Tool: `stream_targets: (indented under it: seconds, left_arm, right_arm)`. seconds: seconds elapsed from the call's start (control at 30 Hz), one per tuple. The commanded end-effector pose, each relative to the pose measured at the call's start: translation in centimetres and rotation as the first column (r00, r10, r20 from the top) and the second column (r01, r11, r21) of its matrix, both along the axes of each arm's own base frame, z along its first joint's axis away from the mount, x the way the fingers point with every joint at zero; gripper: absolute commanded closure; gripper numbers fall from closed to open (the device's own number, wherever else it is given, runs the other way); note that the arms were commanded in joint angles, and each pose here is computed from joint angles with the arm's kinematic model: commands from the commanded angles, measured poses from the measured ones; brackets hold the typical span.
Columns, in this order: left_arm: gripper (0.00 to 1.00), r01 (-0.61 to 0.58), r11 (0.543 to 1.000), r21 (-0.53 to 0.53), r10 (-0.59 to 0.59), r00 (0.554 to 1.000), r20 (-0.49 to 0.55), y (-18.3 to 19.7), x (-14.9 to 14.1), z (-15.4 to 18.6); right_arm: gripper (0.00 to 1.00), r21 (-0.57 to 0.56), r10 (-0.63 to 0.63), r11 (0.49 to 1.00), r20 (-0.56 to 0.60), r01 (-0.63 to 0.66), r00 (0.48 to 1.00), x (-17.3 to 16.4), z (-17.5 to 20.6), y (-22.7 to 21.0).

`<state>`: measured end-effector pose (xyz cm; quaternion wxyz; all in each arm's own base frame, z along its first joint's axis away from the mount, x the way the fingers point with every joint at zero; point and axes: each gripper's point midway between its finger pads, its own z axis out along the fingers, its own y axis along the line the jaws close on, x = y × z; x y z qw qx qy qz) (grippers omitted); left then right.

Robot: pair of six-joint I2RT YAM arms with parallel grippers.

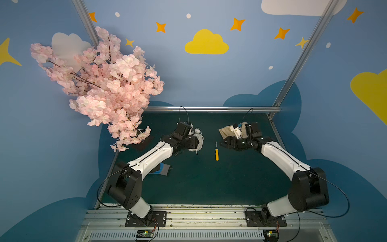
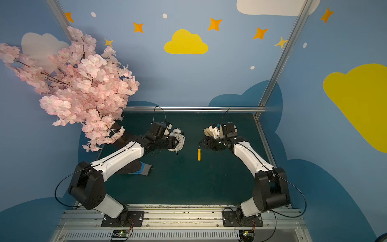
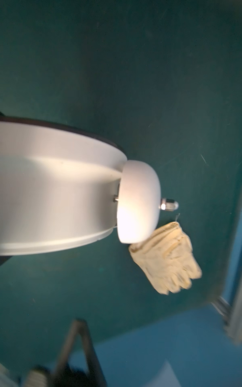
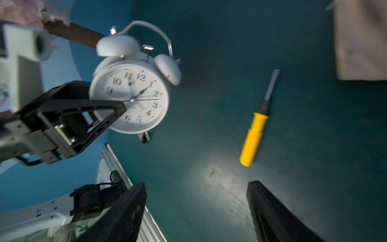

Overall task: Remove the battery from the alarm
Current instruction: Adjust the alarm at the center of the board.

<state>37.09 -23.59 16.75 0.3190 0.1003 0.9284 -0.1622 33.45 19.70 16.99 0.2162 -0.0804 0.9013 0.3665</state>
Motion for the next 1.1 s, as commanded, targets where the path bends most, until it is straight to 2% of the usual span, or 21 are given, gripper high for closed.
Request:
stream_targets:
  seconds: [0.0,0.1,0.23,0.3,0.33,0.4,0.57,0.67,0.73,0.9,0.97,1.07]
  left_arm:
    - [0.59,0.126,0.827,0.548,-0.109,0.992,-0.064,5.7,-2.6,-2.6]
    - [0.60,0.131,0.707,0.695,-0.121,0.991,-0.064,6.3,-2.4,-2.7]
    - [0.62,0.104,0.480,0.871,-0.132,0.990,-0.045,6.0,-1.8,-3.5]
    - [0.62,0.105,0.405,0.908,-0.144,0.988,-0.050,5.0,-1.7,-4.1]
    - [0.62,0.103,0.391,0.915,-0.147,0.988,-0.049,4.4,-1.6,-4.6]
    - [0.59,0.105,0.387,0.916,-0.160,0.986,-0.045,2.8,-1.6,-5.4]
    - [0.43,0.130,0.349,0.928,-0.216,0.975,-0.055,-1.6,-2.9,-7.2]
    - [0.25,0.166,0.325,0.931,-0.248,0.965,-0.085,-4.3,-4.6,-8.8]
    - [0.16,0.183,0.330,0.926,-0.253,0.962,-0.100,-5.4,-5.5,-9.7]
    - [0.04,0.204,0.414,0.887,-0.256,0.961,-0.101,-7.8,-6.2,-9.8]
    - [0.00,0.210,0.476,0.854,-0.262,0.961,-0.090,-9.0,-6.3,-8.8]
    - [0.00,0.237,0.576,0.783,-0.283,0.956,-0.080,-10.4,-6.7,-6.9]
  right_arm:
    - [0.16,-0.192,-0.118,0.976,-0.061,0.105,0.991,-1.7,-3.3,-5.4]
    - [0.15,-0.199,-0.210,0.960,-0.051,0.196,0.976,-1.8,-3.2,-7.9]
    - [0.14,-0.188,-0.277,0.946,-0.043,0.265,0.960,-2.1,-3.6,-9.1]
    - [0.14,-0.184,-0.282,0.945,-0.050,0.269,0.958,-2.3,-3.9,-9.2]
    - [0.13,-0.180,-0.284,0.946,-0.053,0.270,0.957,-2.3,-3.9,-9.3]
    - [0.13,-0.170,-0.283,0.948,-0.058,0.269,0.957,-2.4,-4.0,-9.2]
    - [0.13,-0.149,-0.277,0.953,-0.073,0.265,0.958,-2.5,-4.4,-8.9]
    - [0.13,-0.139,-0.278,0.954,-0.079,0.266,0.957,-2.4,-4.6,-8.8]
    - [0.13,-0.139,-0.283,0.952,-0.073,0.271,0.956,-2.4,-4.5,-8.9]
    - [0.13,-0.137,-0.286,0.951,-0.060,0.276,0.956,-2.5,-4.3,-9.0]
    - [0.13,-0.137,-0.283,0.952,-0.065,0.273,0.957,-2.6,-4.3,-9.0]
    - [0.13,-0.140,-0.284,0.952,-0.065,0.273,0.956,-2.7,-4.2,-9.0]
